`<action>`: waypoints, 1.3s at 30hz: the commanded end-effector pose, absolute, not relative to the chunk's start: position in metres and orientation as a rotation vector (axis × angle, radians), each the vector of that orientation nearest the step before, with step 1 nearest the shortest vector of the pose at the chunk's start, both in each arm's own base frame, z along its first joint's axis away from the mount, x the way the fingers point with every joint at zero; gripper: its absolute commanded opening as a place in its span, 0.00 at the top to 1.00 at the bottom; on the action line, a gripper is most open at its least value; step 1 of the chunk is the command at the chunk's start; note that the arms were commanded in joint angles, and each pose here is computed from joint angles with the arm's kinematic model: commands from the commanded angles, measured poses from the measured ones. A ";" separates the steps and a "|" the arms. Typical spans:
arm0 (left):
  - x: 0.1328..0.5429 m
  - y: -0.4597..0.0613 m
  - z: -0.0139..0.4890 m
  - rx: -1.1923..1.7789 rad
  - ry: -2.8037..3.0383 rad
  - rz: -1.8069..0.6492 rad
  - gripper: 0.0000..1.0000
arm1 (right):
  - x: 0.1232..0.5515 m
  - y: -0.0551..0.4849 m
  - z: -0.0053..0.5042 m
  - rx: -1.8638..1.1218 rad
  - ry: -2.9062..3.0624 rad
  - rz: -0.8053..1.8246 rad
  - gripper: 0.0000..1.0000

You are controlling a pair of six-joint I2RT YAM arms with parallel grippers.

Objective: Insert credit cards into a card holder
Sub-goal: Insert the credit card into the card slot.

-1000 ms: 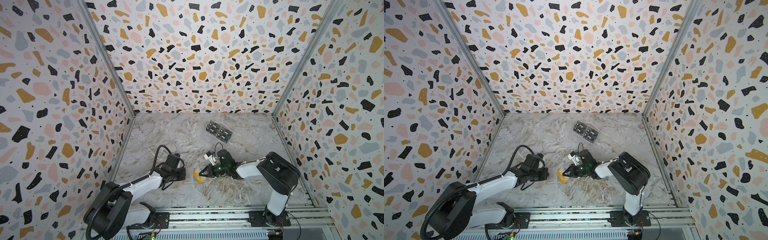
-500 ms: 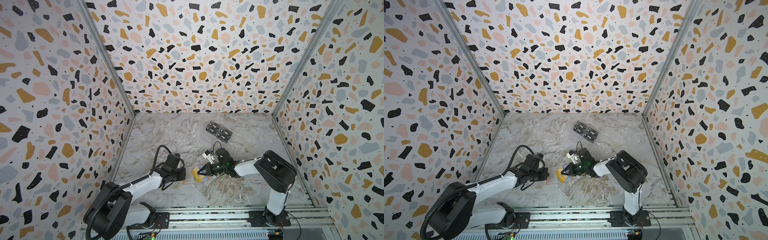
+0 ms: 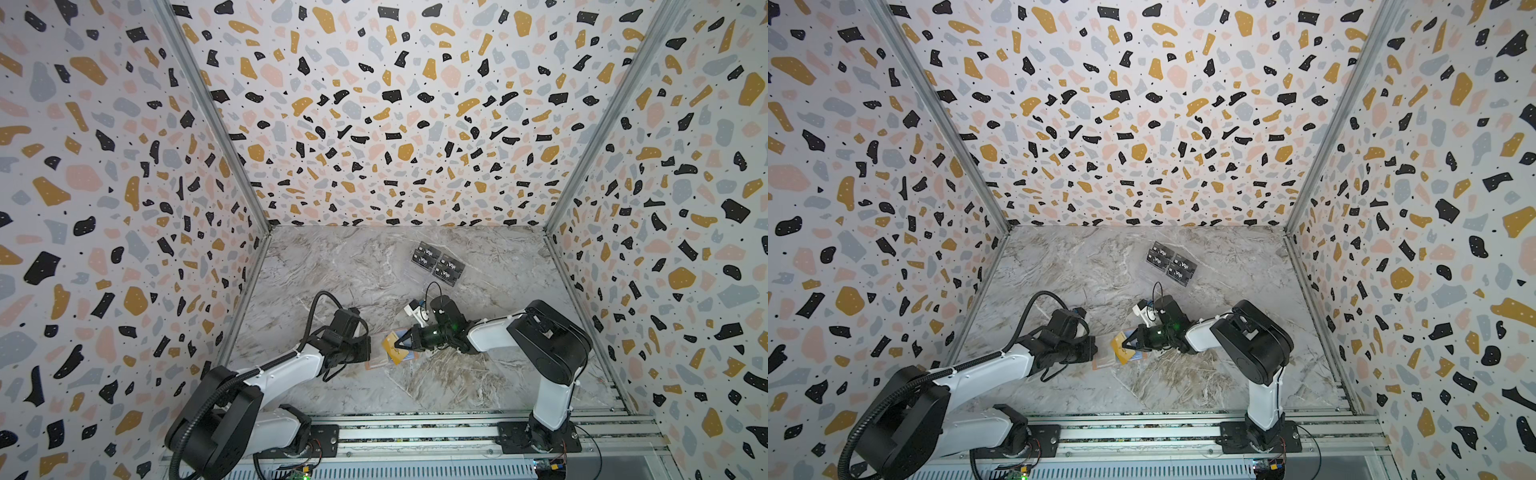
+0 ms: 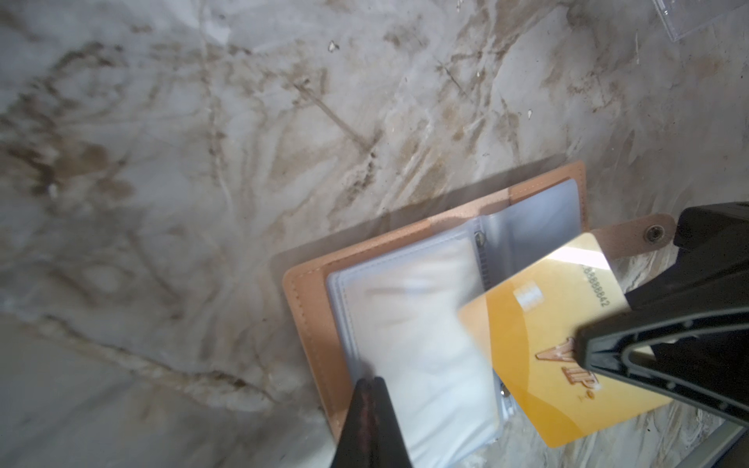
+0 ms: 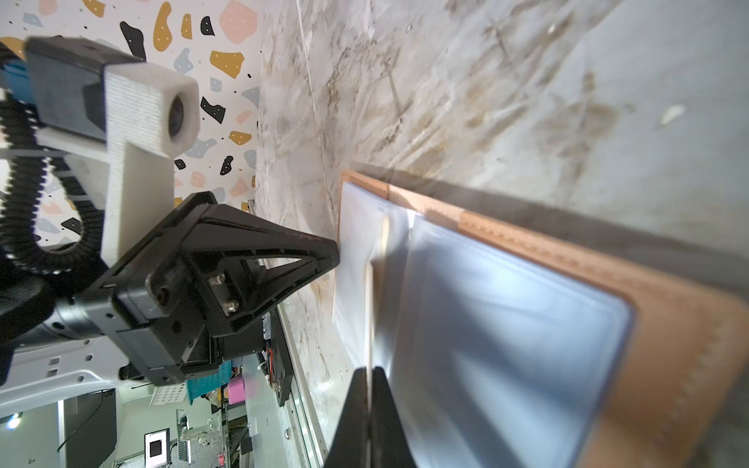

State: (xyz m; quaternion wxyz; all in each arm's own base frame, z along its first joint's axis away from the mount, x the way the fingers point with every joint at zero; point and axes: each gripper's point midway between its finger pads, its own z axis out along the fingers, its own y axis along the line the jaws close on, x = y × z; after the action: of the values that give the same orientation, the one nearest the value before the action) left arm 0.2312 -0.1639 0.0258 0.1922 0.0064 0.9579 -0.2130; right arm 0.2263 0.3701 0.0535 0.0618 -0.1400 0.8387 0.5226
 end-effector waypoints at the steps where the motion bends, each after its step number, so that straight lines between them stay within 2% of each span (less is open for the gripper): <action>1: 0.215 -0.155 0.013 0.004 2.753 -0.560 1.00 | 0.236 0.374 0.057 -0.409 2.510 1.574 1.00; 39: 0.227 -0.162 0.020 0.088 2.731 -0.555 1.00 | 0.232 0.390 0.053 -0.558 2.510 1.602 1.00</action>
State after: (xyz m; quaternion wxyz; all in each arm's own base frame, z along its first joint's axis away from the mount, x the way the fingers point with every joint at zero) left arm 0.2319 -0.1649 0.0267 0.1931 0.0198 0.9580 -0.2109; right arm 0.2361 0.3869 0.0482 0.0601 -0.1662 0.8327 0.5248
